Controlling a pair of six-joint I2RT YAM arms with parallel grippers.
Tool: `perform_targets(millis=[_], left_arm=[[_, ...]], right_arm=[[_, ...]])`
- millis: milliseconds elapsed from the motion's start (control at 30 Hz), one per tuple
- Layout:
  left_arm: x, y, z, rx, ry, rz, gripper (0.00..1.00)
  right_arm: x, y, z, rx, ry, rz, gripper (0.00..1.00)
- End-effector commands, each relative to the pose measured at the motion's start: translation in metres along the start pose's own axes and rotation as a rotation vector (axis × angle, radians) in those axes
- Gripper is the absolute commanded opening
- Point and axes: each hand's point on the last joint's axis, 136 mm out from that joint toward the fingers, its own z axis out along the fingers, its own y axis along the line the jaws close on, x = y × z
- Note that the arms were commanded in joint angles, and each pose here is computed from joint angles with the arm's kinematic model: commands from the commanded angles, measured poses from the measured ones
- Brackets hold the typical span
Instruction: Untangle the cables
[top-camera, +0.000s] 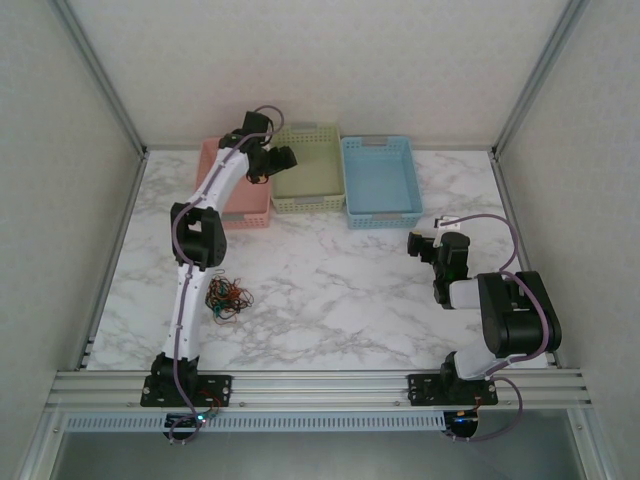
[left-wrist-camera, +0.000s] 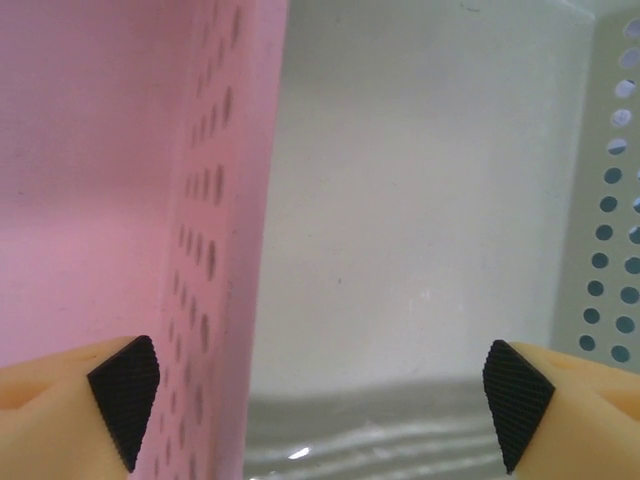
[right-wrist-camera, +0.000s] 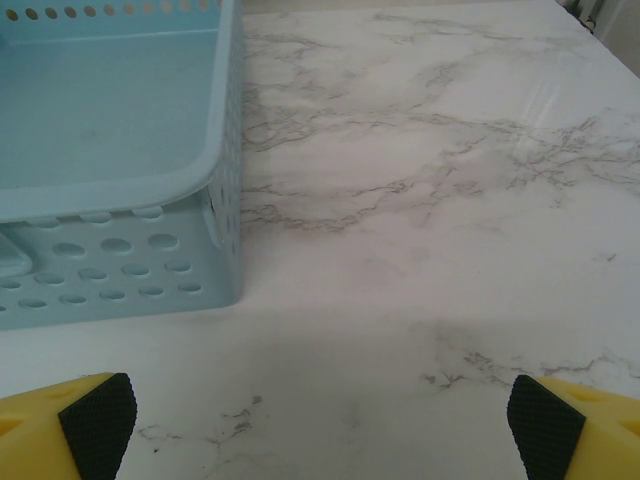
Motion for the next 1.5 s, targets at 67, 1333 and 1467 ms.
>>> perform_targets(millis=[67, 1333, 1467], left_arm=[[-0.049, -0.013, -0.083, -0.014, -0.18, 0.038, 0.9], [0.271, 0.199, -0.201, -0.182, -0.183, -0.36, 0.91], [0.283, 0.199, -0.19, -0.167, -0.145, -0.343, 0.87]], right_arm=[[-0.012, -0.001, 0.002, 0.0, -0.029, -0.012, 0.99], [-0.012, 0.0, 0.001, -0.004, -0.03, -0.013, 0.99], [-0.013, 0.0, 0.001, -0.006, -0.03, -0.013, 0.99]])
